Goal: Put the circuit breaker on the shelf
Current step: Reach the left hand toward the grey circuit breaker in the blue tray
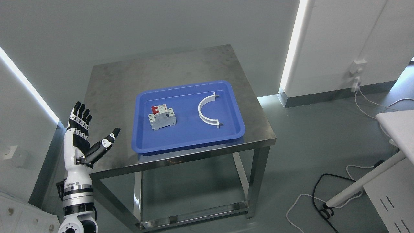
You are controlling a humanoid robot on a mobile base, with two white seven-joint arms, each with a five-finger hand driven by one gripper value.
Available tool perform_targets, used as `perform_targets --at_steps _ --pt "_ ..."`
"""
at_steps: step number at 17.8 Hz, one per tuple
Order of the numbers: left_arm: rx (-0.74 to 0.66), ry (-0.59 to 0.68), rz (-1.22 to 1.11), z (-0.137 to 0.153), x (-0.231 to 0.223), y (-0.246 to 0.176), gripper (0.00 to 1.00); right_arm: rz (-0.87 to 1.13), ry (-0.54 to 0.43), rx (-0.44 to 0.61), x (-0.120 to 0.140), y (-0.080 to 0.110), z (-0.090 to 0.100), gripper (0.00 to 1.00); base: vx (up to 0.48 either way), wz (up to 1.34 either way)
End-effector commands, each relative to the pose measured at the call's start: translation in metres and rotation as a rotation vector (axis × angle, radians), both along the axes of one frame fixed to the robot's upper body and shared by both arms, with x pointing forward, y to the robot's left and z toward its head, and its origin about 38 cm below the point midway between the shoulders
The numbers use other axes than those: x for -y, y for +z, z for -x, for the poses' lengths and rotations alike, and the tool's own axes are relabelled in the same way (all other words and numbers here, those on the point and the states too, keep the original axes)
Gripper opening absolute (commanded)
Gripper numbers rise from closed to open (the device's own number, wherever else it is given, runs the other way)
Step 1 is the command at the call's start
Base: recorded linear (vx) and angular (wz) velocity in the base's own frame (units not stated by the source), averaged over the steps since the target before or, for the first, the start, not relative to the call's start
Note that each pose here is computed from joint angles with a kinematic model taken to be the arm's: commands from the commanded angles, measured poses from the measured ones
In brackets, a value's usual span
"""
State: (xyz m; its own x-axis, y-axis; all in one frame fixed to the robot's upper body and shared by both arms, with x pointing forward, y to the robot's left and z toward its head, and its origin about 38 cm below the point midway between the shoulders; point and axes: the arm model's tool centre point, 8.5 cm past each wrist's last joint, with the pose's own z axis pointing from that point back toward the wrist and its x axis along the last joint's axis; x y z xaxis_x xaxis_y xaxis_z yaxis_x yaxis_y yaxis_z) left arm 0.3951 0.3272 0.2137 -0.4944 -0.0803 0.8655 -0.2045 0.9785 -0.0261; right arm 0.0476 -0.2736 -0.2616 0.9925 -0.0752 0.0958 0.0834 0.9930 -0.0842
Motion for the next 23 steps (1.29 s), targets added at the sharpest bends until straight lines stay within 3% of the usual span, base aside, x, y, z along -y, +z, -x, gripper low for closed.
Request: perform_targets --at_steps 1,5,7,9,12,15,20,23 --pt "-0.001 -0.010 -0.019 -0.002 0.000 0.003 1.00 0.018 0.000 0.006 0.011 0.001 0.008 1.00 0.000 0.00" --pt "0.035 -0.101 -0.084 -0.013 0.010 0.023 1.00 0.018 0.002 0.006 0.011 0.001 0.008 1.00 0.000 0.00" --pt "0.001 -0.220 -0.315 -0.033 0.014 0.042 1.00 0.018 0.002 0.006 0.011 0.001 0.008 1.00 0.000 0.00" --pt "-0.048 -0.259 -0.519 -0.046 0.009 0.059 1.00 0.018 0.002 0.006 0.011 0.001 0.008 1.00 0.003 -0.01" --pt "-0.284 -0.342 -0.842 -0.065 -0.002 0.056 0.97 0.018 0.000 0.007 0.011 0.001 0.007 1.00 0.000 0.00" --pt "-0.514 -0.399 -0.911 -0.086 0.009 0.073 0.94 0.018 0.002 0.006 0.011 0.001 0.008 1.00 0.000 0.00" --pt "-0.589 -0.348 -0.980 -0.130 0.014 0.123 0.94 0.018 0.002 0.006 0.011 0.001 0.008 1.00 0.000 0.00" --pt "-0.666 -0.406 -1.068 -0.130 0.024 0.109 0.94 0.018 0.000 0.006 0.011 0.001 0.008 1.00 0.000 0.00"
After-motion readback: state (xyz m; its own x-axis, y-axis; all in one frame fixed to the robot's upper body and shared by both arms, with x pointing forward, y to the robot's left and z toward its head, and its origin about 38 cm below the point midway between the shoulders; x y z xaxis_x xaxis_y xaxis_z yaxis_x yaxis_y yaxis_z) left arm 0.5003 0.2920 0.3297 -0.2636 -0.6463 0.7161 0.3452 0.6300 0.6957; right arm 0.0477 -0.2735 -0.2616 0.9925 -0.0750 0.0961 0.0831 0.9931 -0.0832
